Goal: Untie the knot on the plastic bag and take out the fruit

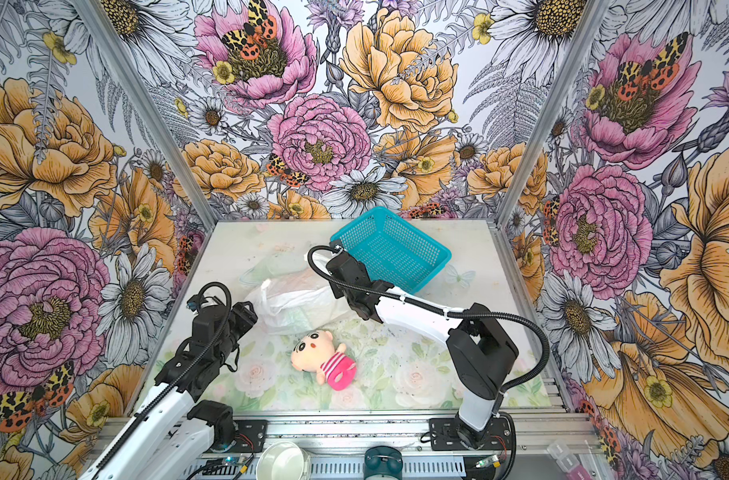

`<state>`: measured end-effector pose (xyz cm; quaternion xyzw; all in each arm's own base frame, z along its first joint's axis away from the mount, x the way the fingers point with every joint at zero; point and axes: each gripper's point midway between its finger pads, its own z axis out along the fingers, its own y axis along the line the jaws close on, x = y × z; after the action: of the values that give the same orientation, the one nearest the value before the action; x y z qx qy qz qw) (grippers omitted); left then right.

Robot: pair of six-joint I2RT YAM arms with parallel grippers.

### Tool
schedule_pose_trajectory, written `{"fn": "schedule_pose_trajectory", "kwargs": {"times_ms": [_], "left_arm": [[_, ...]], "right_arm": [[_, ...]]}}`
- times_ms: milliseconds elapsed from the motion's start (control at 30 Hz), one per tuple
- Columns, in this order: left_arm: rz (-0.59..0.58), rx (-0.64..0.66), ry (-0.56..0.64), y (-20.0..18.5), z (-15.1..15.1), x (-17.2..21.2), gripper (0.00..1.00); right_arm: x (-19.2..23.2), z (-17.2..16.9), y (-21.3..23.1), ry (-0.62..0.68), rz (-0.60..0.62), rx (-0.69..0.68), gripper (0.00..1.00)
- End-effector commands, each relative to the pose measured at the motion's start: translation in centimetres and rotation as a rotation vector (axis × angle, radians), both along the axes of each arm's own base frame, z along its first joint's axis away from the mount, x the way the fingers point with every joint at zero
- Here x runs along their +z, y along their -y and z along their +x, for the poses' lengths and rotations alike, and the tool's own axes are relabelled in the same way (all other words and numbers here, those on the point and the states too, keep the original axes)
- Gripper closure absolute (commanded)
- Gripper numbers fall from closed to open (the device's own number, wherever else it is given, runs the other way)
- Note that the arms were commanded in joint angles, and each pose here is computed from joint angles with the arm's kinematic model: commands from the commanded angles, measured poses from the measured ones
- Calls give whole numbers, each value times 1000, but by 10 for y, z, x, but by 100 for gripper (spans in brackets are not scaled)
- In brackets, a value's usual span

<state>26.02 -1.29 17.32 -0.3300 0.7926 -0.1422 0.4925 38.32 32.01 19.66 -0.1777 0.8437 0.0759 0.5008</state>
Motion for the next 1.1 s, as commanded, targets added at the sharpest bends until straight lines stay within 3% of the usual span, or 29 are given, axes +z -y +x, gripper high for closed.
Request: {"fn": "schedule_pose_trajectory", "kwargs": {"times_ms": [0,167,400,600,767,833,900,967,1000,1067], "left_arm": [[72,20,57,-13,-24,32,19],[51,-130,230,7,-49,64,8],[105,-301,255,45,-46,69,2],[203,-202,160,53,-16,63,1],[295,-88,136,48,8,90,4],[322,-75,129,49,18,100,24],[345,-52,113,48,28,104,63],[354,-51,85,46,39,103,88],[351,-63,71,46,44,102,98],[338,-70,57,43,49,100,100]], "right_arm": [[38,-4,7,106,184,-50,100],[43,-12,17,133,235,-64,100],[46,-17,15,130,261,-40,100],[47,-21,13,124,267,-29,100],[46,-26,15,126,285,-28,100],[46,-27,16,128,299,-30,100],[48,-29,16,131,320,-28,100],[50,-31,16,133,334,-27,100],[51,-31,17,131,339,-31,100],[49,-34,19,123,347,-40,100]]}}
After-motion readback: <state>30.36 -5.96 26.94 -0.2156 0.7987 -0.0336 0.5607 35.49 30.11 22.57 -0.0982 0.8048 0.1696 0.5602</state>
